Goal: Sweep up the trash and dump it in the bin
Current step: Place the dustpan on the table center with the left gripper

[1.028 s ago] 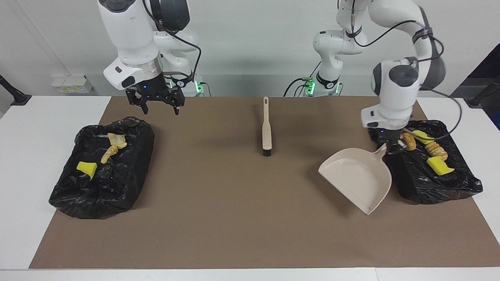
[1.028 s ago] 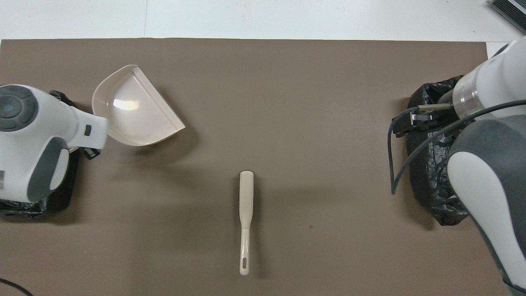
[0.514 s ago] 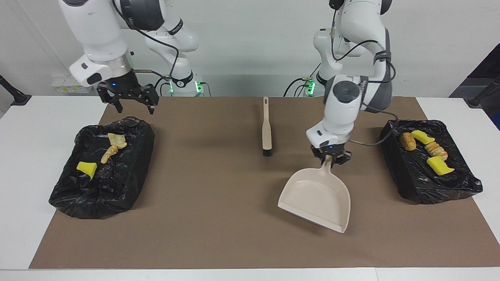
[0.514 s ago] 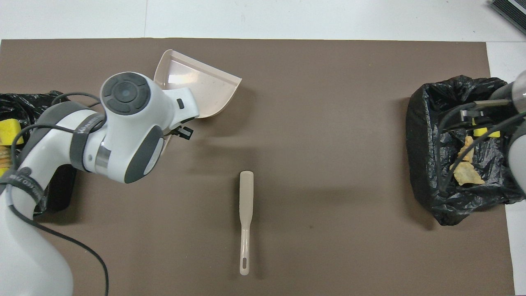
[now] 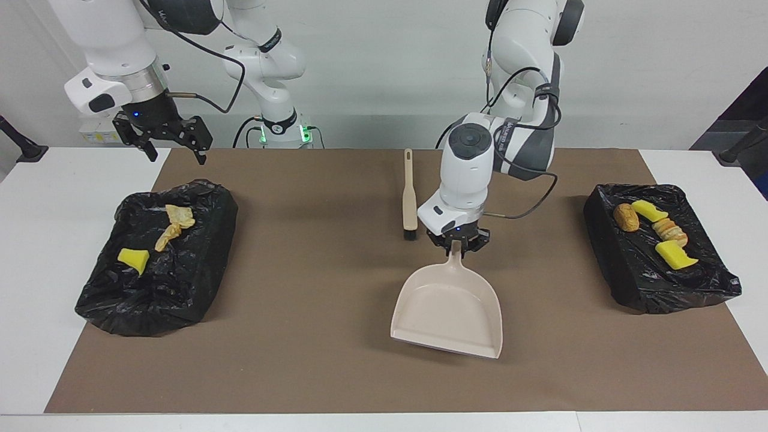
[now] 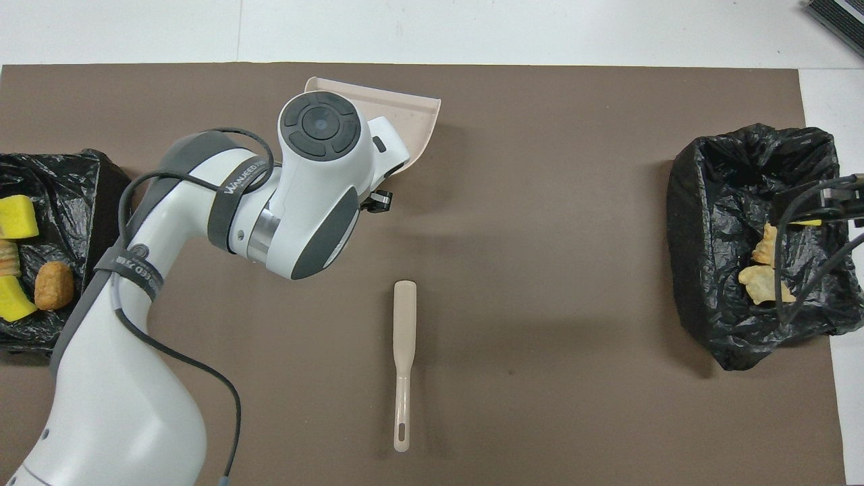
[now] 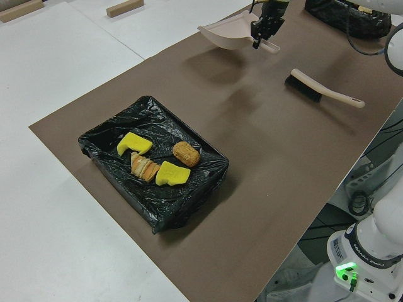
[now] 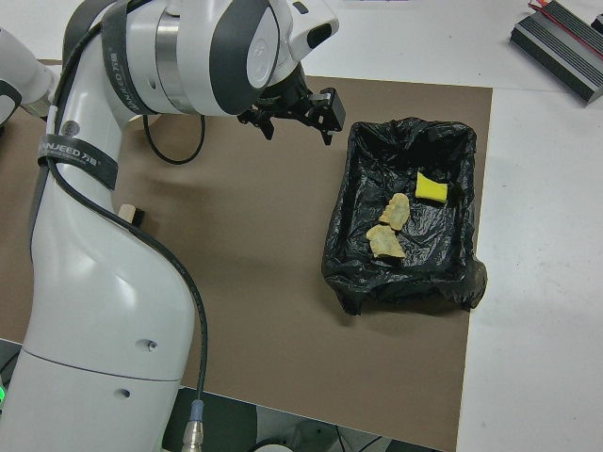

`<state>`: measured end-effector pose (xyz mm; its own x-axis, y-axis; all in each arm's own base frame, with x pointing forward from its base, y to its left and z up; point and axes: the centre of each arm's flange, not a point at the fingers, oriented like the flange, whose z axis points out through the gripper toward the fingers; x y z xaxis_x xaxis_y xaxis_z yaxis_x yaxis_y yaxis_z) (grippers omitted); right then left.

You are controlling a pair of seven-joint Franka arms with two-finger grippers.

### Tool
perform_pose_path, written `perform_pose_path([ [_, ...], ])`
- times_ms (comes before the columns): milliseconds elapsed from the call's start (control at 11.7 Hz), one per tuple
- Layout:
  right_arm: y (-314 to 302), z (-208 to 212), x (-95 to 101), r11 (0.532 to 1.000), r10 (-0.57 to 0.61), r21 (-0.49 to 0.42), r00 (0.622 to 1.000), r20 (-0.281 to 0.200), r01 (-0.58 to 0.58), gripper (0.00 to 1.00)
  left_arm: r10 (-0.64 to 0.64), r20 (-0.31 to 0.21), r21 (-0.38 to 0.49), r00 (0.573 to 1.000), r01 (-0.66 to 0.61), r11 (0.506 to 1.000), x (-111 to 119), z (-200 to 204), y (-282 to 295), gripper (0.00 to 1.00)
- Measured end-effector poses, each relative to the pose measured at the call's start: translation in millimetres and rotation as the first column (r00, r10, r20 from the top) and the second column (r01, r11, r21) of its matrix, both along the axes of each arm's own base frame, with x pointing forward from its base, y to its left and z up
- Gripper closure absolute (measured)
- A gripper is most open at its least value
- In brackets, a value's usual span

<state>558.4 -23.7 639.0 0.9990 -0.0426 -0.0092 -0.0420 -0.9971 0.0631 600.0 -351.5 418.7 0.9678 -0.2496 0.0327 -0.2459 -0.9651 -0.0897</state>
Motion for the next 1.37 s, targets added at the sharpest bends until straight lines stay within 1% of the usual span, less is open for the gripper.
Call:
perform_pose_path([
  [86,2.3,-0.3,0.1,1.000,0.004,0.000,1.000,-0.001,-0.004,0.00,0.023,-0.006,0.006,1.000,-0.023,1.000,-2.6,-8.2,-16.3,0.69],
  [343,2.7,-0.3,0.1,1.000,0.005,0.000,1.000,-0.001,-0.005,0.00,0.088,-0.018,0.026,0.996,-0.087,0.996,-9.8,-51.0,-66.3,0.69],
  [514,3.6,-1.2,-0.9,1.000,0.006,0.001,1.000,-0.010,-0.006,0.00,0.105,-0.049,0.012,0.993,-0.105,0.994,-11.4,-65.2,-73.9,0.69],
  [685,5.1,-4.4,-6.5,1.000,0.005,0.009,0.998,-0.055,-0.005,0.00,0.125,-0.084,-0.014,0.989,-0.127,0.992,-12.6,-67.8,-74.4,0.69],
  [942,6.4,-3.5,-8.2,1.000,0.006,0.018,0.998,-0.059,-0.005,0.00,0.143,-0.097,-0.010,0.985,-0.145,0.989,-10.9,-70.5,-69.2,0.68],
  [1028,6.7,-3.4,-8.2,1.000,0.007,0.018,0.998,-0.059,-0.006,0.00,0.150,-0.095,-0.009,0.984,-0.152,0.988,-9.6,-70.3,-67.5,0.58],
  [1199,7.2,-3.4,-8.2,1.000,0.008,0.018,0.998,-0.059,-0.007,0.00,0.164,-0.087,-0.008,0.983,-0.165,0.986,-5.4,-68.4,-62.4,0.33],
  [1285,7.4,-3.4,-8.2,1.000,0.008,0.018,0.998,-0.059,-0.007,0.00,0.174,-0.076,-0.011,0.982,-0.176,0.984,-1.4,-61.8,-56.9,0.20],
  [1370,7.4,-3.4,-8.2,1.000,0.008,0.018,0.998,-0.059,-0.007,0.00,0.193,-0.058,-0.018,0.980,-0.194,0.981,4.5,-47.0,-44.7,0.04],
])
